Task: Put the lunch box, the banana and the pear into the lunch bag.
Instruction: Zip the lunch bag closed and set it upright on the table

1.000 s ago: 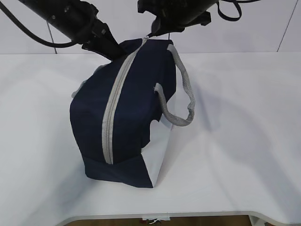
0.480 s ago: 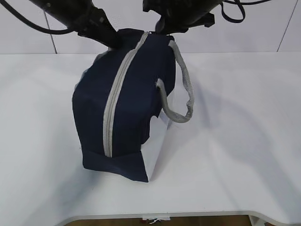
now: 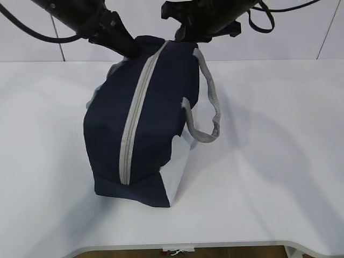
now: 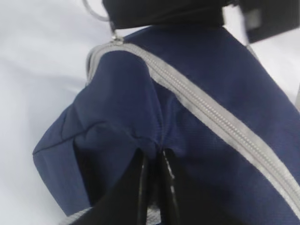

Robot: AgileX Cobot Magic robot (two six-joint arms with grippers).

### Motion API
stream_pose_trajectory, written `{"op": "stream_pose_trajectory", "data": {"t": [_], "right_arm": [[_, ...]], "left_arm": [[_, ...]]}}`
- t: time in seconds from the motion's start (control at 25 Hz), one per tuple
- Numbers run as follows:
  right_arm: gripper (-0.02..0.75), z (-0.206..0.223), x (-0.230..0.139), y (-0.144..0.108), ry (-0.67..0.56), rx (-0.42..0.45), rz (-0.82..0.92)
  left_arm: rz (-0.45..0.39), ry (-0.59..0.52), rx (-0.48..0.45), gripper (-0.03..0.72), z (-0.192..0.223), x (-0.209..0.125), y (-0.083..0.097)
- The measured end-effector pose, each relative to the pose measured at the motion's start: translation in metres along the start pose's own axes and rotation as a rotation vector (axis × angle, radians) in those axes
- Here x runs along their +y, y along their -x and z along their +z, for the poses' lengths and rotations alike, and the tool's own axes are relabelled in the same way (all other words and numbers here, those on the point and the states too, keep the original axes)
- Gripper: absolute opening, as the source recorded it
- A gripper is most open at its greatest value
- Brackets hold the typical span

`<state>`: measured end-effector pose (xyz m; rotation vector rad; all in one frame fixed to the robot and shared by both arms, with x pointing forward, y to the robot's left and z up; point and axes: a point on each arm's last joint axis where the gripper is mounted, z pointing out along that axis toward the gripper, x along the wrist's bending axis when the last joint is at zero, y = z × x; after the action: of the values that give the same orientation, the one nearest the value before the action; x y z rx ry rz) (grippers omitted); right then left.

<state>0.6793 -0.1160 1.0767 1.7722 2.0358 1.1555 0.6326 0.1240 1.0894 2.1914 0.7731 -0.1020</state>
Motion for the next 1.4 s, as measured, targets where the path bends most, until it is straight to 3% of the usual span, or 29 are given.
{"op": "stream_pose_trajectory", "data": {"t": [0.36,0.68,0.88,1.24,1.4], "right_arm": [[0.013,0.010,-0.006,0.006,-0.055,0.002,0.031],[0.013,-0.012,-0.006,0.000,-0.145,0.066,-0.005],[0.013,-0.011,-0.005,0.001,-0.141,0.055,-0.037],[0.013,0.018,-0.015,0.031,-0.217,0.018,0.013],[0.013,0.016,-0.012,0.028,-0.231,0.048,0.028]], "left_arm": [[0.005,-0.009,0.005,0.012,-0.001,-0.001,-0.001],[0.009,0.004,0.025,0.012,-0.008,-0.001,-0.003],[0.071,-0.008,0.013,0.012,-0.007,0.000,0.001],[0.104,-0.030,-0.016,0.012,-0.003,-0.001,0.007],[0.108,-0.032,-0.019,0.011,-0.004,-0.001,0.008]]}}
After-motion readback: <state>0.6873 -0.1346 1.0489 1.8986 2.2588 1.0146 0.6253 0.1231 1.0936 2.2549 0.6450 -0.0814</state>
